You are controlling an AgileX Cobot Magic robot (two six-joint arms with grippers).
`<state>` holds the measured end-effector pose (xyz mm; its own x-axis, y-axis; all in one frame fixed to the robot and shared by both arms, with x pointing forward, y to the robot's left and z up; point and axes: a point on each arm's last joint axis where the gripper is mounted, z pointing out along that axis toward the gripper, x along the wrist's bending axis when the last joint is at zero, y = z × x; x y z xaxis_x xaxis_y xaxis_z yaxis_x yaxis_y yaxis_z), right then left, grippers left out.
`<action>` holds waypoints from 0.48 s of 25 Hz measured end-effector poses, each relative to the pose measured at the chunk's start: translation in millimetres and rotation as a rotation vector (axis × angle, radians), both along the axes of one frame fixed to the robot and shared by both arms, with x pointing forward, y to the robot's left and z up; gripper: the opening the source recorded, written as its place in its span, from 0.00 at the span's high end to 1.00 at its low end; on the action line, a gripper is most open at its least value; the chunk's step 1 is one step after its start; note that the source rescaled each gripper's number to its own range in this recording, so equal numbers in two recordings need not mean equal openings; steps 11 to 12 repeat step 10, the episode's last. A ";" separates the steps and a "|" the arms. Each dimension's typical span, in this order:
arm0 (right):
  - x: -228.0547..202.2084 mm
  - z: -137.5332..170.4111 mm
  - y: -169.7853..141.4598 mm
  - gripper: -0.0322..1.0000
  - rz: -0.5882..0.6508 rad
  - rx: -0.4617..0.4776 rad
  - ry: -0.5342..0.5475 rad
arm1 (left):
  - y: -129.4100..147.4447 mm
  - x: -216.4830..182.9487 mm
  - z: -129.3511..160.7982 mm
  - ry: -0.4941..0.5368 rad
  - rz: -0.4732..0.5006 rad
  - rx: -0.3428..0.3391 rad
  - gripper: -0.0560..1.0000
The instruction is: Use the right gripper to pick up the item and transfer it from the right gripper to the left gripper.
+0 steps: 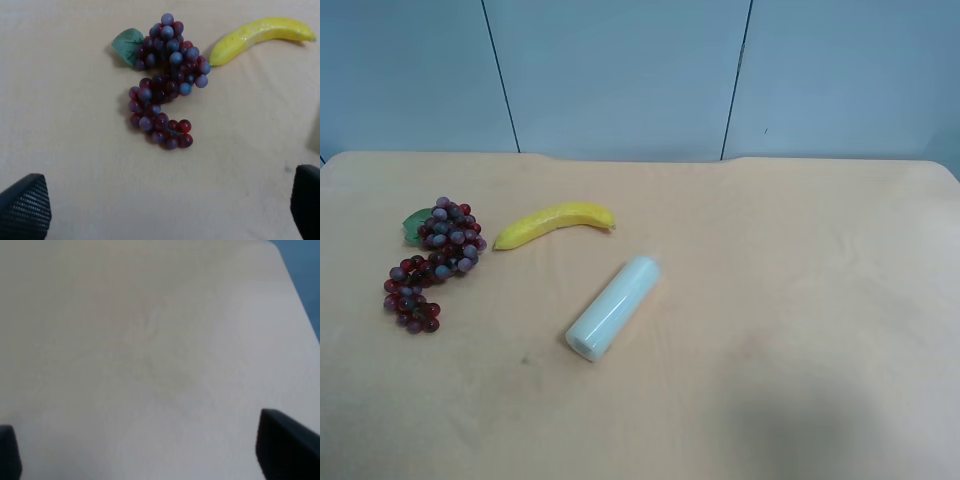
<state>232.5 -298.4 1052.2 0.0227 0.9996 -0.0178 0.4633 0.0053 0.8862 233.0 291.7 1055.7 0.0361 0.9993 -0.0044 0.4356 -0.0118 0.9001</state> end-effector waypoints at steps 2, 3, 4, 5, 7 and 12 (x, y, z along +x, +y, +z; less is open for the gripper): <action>0.0 0.0 0.0 0.13 0.000 0.000 0.000 | 0.0 0.0 0.0 0.000 0.000 0.000 0.01; 0.0 0.0 0.0 0.13 0.000 0.000 0.000 | 0.0 0.0 0.0 0.000 0.000 0.000 0.01; 0.0 0.0 0.0 0.13 0.000 0.000 0.000 | 0.0 0.0 0.0 0.000 0.000 0.000 0.01; 0.0 0.0 0.0 0.13 0.000 0.000 0.000 | 0.0 0.0 0.0 0.000 0.000 0.000 0.01; 0.0 0.0 0.0 0.13 0.000 0.000 0.000 | 0.0 0.0 0.0 0.000 0.000 0.000 0.01; 0.0 0.0 0.0 0.13 0.000 0.000 0.000 | 0.0 0.0 0.0 0.000 0.000 0.000 0.01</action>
